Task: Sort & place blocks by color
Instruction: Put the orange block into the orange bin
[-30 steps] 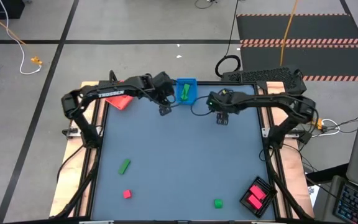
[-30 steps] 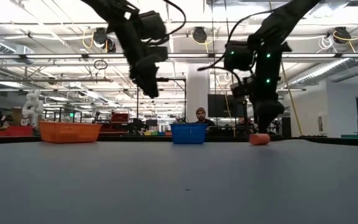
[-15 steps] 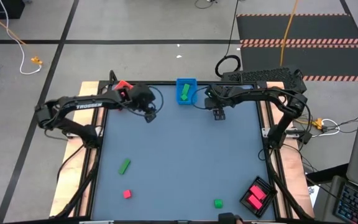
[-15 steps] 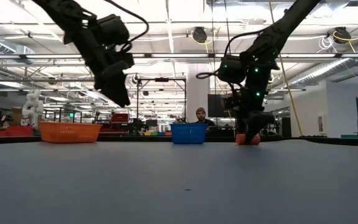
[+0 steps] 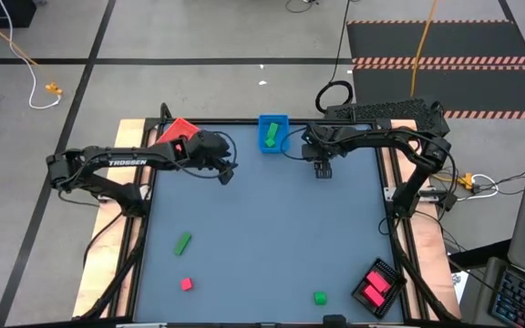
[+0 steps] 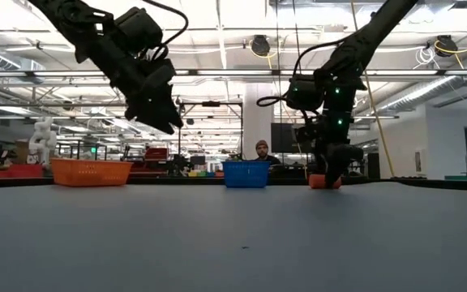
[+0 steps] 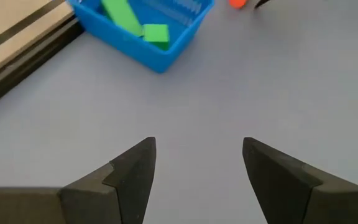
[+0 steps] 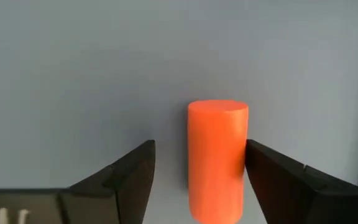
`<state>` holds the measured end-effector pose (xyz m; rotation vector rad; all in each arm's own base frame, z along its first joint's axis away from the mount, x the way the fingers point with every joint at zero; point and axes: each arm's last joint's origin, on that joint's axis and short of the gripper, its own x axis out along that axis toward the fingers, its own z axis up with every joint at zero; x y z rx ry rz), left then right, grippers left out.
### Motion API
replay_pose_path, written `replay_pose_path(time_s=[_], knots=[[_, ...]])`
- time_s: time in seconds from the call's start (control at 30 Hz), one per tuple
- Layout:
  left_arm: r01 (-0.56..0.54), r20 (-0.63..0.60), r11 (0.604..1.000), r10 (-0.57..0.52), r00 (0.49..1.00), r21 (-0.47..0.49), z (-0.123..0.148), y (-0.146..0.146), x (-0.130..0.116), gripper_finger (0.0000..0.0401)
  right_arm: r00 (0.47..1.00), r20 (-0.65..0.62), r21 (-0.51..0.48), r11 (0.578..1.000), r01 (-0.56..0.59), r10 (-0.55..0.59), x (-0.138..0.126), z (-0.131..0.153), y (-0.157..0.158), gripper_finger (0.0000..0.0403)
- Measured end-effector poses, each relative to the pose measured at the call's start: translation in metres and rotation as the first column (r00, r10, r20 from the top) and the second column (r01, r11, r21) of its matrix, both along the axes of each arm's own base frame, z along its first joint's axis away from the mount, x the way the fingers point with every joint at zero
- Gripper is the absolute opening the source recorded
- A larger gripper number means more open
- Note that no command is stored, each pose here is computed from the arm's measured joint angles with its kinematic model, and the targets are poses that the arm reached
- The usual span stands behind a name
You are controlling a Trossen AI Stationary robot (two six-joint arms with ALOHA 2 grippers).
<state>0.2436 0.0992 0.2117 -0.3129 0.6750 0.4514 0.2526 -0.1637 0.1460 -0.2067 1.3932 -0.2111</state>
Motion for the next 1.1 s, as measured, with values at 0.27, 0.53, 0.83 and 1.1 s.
replay_pose_path(time_s=[0.27,0.53,0.83,1.1], knots=[[0.051,0.039,0.999,-0.052,0.998,0.015,0.001,-0.013,0.007,0.0241,0.998,0.007,0.132,0.989,0.067,-0.069,0.000,-0.002,0.012,0.0174],[0.103,0.030,0.994,-0.104,0.994,0.031,0.001,-0.025,0.010,0.0241,0.999,-0.044,0.158,0.987,0.034,-0.028,0.005,-0.002,0.033,0.0122],[0.178,-0.011,0.976,-0.178,0.984,0.123,0.001,-0.039,0.014,0.0241,0.978,0.205,0.089,0.996,0.004,-0.022,0.024,0.028,0.054,0.0122],[0.208,0.095,0.943,-0.239,0.966,0.260,0.014,-0.054,0.026,0.0241,0.772,0.631,0.062,0.986,-0.153,0.080,0.049,0.081,0.085,0.0122]])
